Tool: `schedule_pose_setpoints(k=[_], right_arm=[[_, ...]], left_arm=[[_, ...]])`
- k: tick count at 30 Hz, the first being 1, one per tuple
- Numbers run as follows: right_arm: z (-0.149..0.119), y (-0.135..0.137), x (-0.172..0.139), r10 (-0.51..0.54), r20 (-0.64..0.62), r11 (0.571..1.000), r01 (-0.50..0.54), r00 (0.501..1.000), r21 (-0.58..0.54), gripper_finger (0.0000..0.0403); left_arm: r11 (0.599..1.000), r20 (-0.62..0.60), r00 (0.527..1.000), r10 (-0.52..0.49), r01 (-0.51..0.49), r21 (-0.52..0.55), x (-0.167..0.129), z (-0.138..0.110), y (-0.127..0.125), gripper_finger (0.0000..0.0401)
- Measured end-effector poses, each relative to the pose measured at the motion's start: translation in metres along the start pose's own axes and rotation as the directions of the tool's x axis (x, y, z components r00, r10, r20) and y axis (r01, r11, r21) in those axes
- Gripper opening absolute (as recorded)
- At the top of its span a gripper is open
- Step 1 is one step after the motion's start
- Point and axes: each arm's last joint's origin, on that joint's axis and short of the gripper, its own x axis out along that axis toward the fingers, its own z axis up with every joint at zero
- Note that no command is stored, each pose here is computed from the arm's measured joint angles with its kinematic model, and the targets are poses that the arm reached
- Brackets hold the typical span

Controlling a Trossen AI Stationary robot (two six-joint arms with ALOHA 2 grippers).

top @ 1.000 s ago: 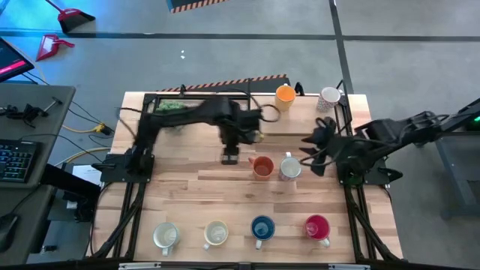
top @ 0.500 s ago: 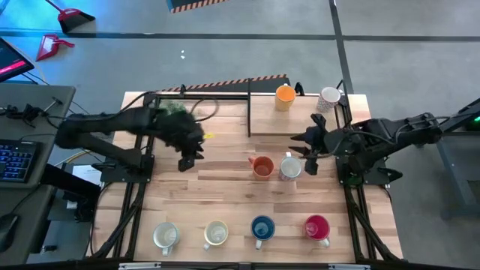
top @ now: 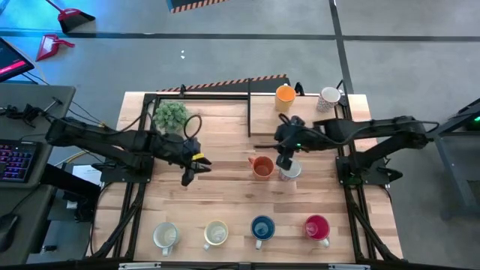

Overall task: Place coffee mugs
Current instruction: Put the orange mug on the shelf

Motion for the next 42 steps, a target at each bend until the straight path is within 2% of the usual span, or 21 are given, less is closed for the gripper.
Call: schedule_pose_setpoints(k=[4, 11, 16, 21, 27, 32, 42], right_arm=[[0.001, -0.002, 0.023, 0.001, -0.074, 0.999, 0.003, 0.997, 0.047, 0.0117], [-0.005, 0.000, 0.065, -0.020, -0.217, 0.998, 0.030, 0.976, 0.046, 0.0120], [-0.012, 0.009, 0.093, 0.032, -0.318, 0.999, -0.023, 0.948, 0.032, 0.0119], [-0.015, 0.012, 0.104, 0.065, -0.345, 0.997, -0.073, 0.936, -0.011, 0.0119], [-0.010, 0.013, 0.106, 0.081, -0.304, 0.987, -0.119, 0.949, -0.107, 0.0119], [-0.007, 0.008, 0.114, 0.103, -0.289, 0.980, -0.148, 0.952, -0.136, 0.0119], [-0.016, 0.009, 0.144, 0.133, -0.370, 0.898, -0.269, 0.920, -0.348, 0.0119]], left_arm=[[1.000, -0.027, 1.000, -0.002, 0.002, 0.004, 0.003, -0.009, 0.001, 0.0119], [1.000, -0.046, 0.999, 0.002, -0.002, 0.007, 0.003, -0.012, 0.001, 0.0119], [1.000, -0.049, 0.999, 0.004, -0.003, 0.015, 0.003, -0.012, 0.001, 0.0119], [1.000, -0.051, 0.999, 0.005, -0.004, 0.016, 0.003, -0.012, 0.001, 0.0119], [1.000, -0.052, 0.999, 0.006, -0.006, 0.016, 0.003, -0.012, 0.001, 0.0119], [1.000, -0.055, 0.998, 0.007, -0.006, 0.010, 0.003, -0.013, 0.001, 0.0119], [1.000, -0.058, 0.998, 0.007, -0.007, 0.006, 0.003, -0.013, 0.001, 0.0119]])
